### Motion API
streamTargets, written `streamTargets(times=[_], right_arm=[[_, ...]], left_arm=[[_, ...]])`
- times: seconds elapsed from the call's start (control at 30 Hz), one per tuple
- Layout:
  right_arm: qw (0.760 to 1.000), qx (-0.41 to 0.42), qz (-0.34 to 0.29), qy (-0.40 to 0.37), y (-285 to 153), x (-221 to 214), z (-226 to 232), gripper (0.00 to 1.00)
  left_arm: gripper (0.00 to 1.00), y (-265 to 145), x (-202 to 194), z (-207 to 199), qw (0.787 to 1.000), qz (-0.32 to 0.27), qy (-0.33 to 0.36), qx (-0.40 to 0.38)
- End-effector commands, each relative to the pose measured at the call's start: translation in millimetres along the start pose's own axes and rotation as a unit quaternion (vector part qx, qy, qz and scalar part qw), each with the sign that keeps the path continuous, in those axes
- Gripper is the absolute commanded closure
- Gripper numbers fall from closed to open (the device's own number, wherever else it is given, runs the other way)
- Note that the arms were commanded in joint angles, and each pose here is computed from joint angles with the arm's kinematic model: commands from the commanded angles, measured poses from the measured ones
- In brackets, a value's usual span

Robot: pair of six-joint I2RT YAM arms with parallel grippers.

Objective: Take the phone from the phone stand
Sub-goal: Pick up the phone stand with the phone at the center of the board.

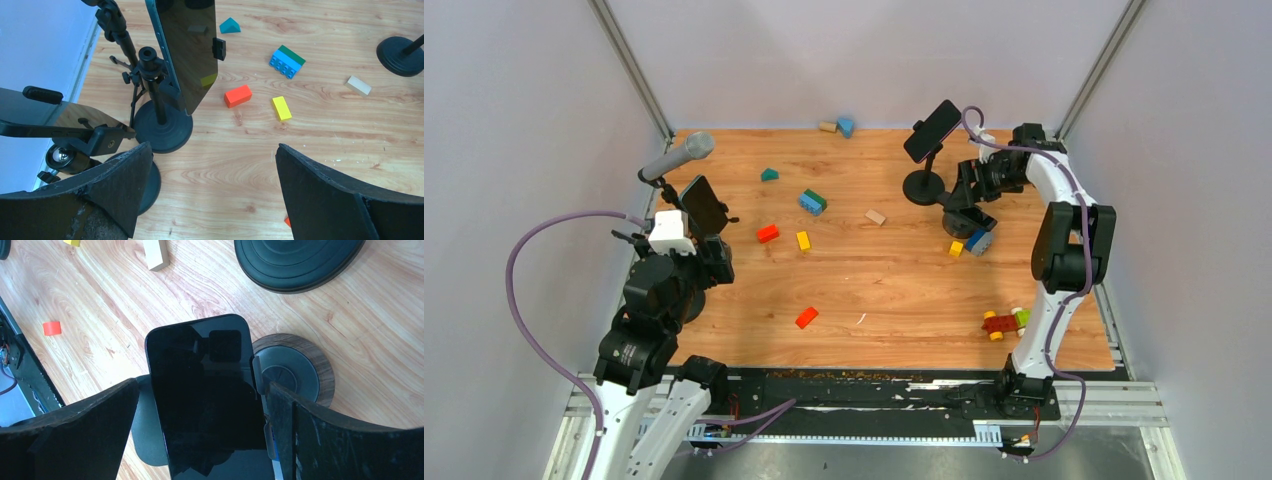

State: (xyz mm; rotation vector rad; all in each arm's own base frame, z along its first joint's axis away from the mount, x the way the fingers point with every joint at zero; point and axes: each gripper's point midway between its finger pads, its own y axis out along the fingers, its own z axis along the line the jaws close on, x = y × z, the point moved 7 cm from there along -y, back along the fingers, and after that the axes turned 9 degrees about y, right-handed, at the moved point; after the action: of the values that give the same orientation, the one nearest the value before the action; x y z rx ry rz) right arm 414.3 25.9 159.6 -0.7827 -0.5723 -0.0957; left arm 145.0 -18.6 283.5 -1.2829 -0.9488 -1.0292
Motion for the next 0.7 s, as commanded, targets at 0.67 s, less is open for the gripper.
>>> streamTargets(times=[0.67], right_arm=[[0.997,0.023,-0.038,-0.068,-19,32,25,0.0]], left_arm=[[0.0,1,0,-1,1.0,0.0,-0.002,0.0]])
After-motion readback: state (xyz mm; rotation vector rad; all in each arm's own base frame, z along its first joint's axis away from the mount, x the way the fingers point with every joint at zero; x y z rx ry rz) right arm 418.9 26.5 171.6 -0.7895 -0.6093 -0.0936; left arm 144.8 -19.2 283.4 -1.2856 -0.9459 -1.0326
